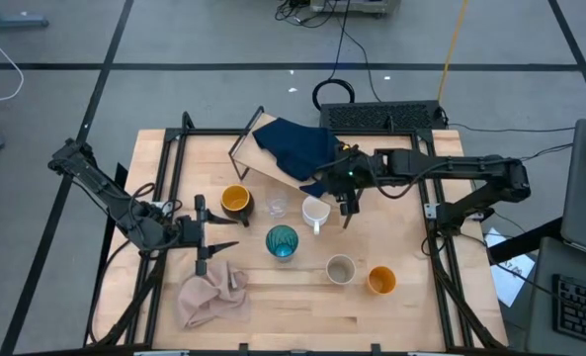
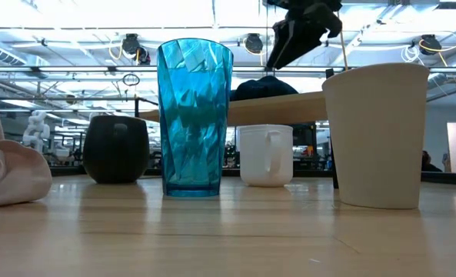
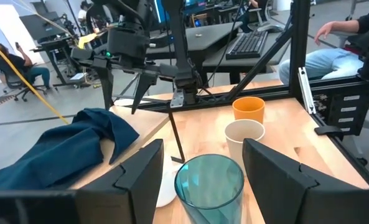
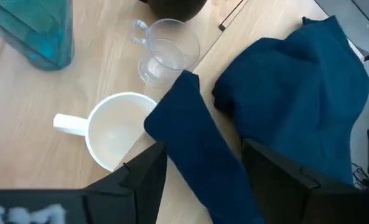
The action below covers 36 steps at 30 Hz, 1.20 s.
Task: Stack small to large cups/mugs on shelf
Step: Remove the dark blue microfiber cloth from the shelf
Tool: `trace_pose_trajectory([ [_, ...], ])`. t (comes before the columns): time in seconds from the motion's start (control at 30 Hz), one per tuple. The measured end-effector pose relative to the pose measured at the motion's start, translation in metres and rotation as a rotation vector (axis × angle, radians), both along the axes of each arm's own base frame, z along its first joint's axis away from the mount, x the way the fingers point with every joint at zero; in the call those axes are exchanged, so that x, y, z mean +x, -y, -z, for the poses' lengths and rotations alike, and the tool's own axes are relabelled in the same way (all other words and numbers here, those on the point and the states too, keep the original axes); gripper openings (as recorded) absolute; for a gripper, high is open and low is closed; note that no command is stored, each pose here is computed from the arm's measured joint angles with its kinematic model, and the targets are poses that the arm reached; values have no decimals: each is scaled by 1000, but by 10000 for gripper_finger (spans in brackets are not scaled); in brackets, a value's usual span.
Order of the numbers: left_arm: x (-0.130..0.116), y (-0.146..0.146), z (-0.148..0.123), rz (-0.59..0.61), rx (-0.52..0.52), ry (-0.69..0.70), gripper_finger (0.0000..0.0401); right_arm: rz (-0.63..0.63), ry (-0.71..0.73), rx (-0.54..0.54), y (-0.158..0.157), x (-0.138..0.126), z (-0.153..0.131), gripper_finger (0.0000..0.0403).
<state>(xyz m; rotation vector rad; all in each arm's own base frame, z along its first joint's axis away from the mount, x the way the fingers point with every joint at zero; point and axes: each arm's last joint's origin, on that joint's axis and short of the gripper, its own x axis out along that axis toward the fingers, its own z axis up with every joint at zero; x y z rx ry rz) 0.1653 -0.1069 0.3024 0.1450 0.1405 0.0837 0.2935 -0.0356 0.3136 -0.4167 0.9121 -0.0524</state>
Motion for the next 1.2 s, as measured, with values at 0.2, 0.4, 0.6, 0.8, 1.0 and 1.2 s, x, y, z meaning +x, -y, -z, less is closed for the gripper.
trace_pose_trajectory([
  [0.2,0,0,0,-2,-6,-1,218,5,-26,1,3,4,7,199],
  [0.4,0,0,1,-5,-19,-6,218,26,-61,4,11,9,16,199],
  [0.6,0,-1,2,-7,-20,-17,218,45,-80,7,17,8,19,199],
  [0.8,0,-1,3,-7,-19,-19,218,46,-85,9,17,8,19,199],
  [1.0,0,-1,3,-8,-22,-19,218,47,-96,11,17,7,20,198],
  [1.2,0,-1,2,-8,-21,-19,218,53,-98,16,17,7,20,162],
])
